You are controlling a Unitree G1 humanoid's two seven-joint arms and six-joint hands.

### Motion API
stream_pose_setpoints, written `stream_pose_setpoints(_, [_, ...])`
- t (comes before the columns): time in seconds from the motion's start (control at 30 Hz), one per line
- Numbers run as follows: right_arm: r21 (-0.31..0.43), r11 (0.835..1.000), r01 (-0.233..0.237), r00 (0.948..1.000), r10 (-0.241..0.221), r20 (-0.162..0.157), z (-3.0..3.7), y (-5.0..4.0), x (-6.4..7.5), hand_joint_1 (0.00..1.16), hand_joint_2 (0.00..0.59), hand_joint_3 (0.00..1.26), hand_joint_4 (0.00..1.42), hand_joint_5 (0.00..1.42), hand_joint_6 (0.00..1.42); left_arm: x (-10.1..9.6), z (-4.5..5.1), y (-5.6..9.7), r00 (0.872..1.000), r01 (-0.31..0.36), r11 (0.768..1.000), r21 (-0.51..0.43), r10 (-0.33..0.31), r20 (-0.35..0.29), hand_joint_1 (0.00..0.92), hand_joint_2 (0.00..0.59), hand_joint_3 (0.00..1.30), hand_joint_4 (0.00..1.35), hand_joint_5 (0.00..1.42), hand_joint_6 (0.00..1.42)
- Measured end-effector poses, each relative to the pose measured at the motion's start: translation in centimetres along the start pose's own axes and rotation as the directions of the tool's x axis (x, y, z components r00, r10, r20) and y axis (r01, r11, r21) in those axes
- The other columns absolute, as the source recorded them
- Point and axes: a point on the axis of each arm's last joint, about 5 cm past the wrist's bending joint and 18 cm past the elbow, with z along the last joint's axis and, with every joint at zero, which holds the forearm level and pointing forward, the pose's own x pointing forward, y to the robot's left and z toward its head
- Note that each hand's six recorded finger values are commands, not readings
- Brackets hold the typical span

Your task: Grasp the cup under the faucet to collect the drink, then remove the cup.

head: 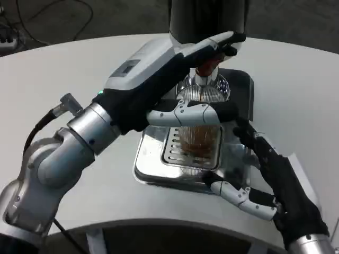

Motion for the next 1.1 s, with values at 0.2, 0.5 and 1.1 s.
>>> stream_pose_setpoints(0.2, [0.011,1.000,0.006,0.9999,-0.006,-0.009,-0.33,0.65,1.1,0.78,0.173,0.12,0.13,0.11,0.20,0.0,-0.19,0.1,1.000,0.003,1.000,0.011,-0.003,0.006,0.000,0.076,0.13,0.20,0.24,0.15])
stream_pose_setpoints(0.5, [0.028,0.999,0.032,0.9995,-0.032,-0.006,-0.82,1.47,2.5,0.79,0.168,0.12,0.13,0.11,0.18,0.1,-0.36,0.2,1.000,0.000,1.000,0.013,0.000,0.008,0.000,0.076,0.13,0.20,0.24,0.15])
stream_pose_setpoints(1.1, [0.105,0.982,0.157,0.9871,-0.159,0.016,-1.02,4.16,4.9,0.80,0.160,0.12,0.13,0.11,0.18,0.2,-0.61,0.2,1.000,-0.006,1.000,0.011,0.006,-0.002,0.000,0.071,0.13,0.20,0.24,0.14])
